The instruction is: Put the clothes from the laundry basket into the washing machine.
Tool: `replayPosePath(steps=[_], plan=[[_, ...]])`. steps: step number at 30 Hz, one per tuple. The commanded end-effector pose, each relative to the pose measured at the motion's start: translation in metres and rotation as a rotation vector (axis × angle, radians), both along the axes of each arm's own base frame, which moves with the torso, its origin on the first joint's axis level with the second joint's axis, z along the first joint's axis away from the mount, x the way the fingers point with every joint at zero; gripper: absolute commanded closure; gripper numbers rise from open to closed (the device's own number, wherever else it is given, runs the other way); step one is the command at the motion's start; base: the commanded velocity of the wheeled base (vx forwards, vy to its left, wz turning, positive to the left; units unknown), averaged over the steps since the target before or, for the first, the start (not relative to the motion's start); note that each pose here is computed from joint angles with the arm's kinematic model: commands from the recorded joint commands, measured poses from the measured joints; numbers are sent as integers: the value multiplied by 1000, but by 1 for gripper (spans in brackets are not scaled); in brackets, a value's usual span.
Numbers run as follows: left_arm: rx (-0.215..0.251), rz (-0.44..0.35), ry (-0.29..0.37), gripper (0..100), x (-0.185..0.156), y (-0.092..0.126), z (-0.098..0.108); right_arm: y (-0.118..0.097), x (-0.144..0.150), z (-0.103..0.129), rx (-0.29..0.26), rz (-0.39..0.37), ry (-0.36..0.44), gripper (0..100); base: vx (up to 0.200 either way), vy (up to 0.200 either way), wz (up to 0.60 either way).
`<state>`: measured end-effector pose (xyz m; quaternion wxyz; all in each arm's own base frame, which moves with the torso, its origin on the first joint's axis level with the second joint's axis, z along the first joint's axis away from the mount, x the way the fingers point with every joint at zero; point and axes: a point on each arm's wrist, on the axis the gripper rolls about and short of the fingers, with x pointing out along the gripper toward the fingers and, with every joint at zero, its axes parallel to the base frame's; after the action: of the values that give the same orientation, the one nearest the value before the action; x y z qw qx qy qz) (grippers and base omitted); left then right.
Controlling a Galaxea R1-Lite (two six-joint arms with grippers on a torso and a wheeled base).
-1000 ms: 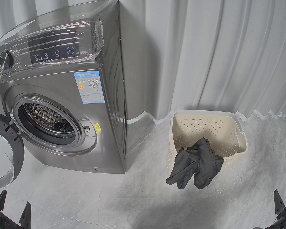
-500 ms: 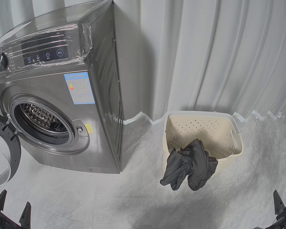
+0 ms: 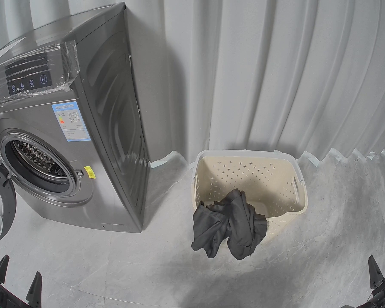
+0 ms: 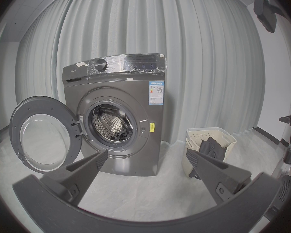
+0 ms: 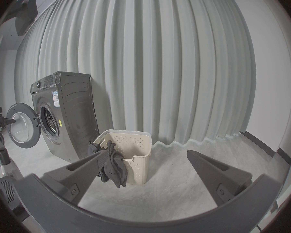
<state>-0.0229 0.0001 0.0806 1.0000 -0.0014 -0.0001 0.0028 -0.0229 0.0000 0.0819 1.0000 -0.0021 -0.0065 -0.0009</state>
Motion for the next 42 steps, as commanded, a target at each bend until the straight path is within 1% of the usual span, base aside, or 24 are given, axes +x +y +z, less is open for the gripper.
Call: replayPosePath(steps=[1,2,3,4,5,6,7,8,9,10,12,14,15,16,18,21,22,23,27,29,32,36,39,42], plan=[[3,1,2,0,0,0,-5,0,-1,2,2,13,-36,0,0,0,0],[1,1,2,0,0,0,-5,1,-6,17,5,28,-107,0,0,0,0],[0,1,2,0,0,0,-5,1,-15,40,10,52,-198,0,0,0,0],[-2,1,2,0,0,0,-5,1,-23,60,12,79,-252,0,0,0,0],[-2,1,2,0,0,0,-5,1,-23,63,12,84,-256,0,0,0,0],[3,-1,2,0,0,0,-5,2,-16,83,23,153,-172,0,0,0,0],[4,-1,2,0,0,0,-5,2,-7,90,41,220,-75,0,0,0,0],[4,-1,2,0,0,0,-5,3,-1,92,56,264,-19,0,0,0,0],[0,-1,2,0,0,0,-5,4,11,94,83,332,68,0,0,0,0],[-2,-1,2,0,0,0,-5,6,21,95,99,374,132,0,0,0,0],[0,-1,2,0,0,0,-5,11,45,95,112,469,249,0,0,0,0],[-3,-1,0,0,0,0,-5,17,69,96,115,550,317,0,0,0,0],[-3,-1,2,0,0,0,-5,19,75,96,117,561,331,0,0,0,0],[-5,-1,2,0,0,0,-5,25,92,95,121,593,366,0,0,0,0],[-5,-1,2,0,0,0,-5,35,115,91,126,626,403,0,0,0,0],[-8,-1,2,0,0,0,-5,47,142,84,145,647,436,0,0,0,0],[-8,-1,-1,0,0,0,-5,49,145,83,144,651,445,0,0,0,0],[-8,-1,0,0,0,0,-5,57,160,77,140,649,481,0,0,0,0],[-10,-1,0,0,0,0,-5,71,186,64,115,602,515,0,0,0,0],[-10,-1,-1,0,0,0,-5,75,193,60,109,593,521,0,0,0,0],[-10,-1,0,0,0,0,-5,89,214,46,98,585,525,0,0,0,0],[-10,-1,-1,0,0,0,-5,97,228,36,112,579,543,0,0,0,0],[-11,1,-1,0,0,0,-5,106,249,21,115,559,563,0,0,0,0],[-11,-1,0,0,0,0,-5,114,268,7,114,531,560,0,0,0,0]])
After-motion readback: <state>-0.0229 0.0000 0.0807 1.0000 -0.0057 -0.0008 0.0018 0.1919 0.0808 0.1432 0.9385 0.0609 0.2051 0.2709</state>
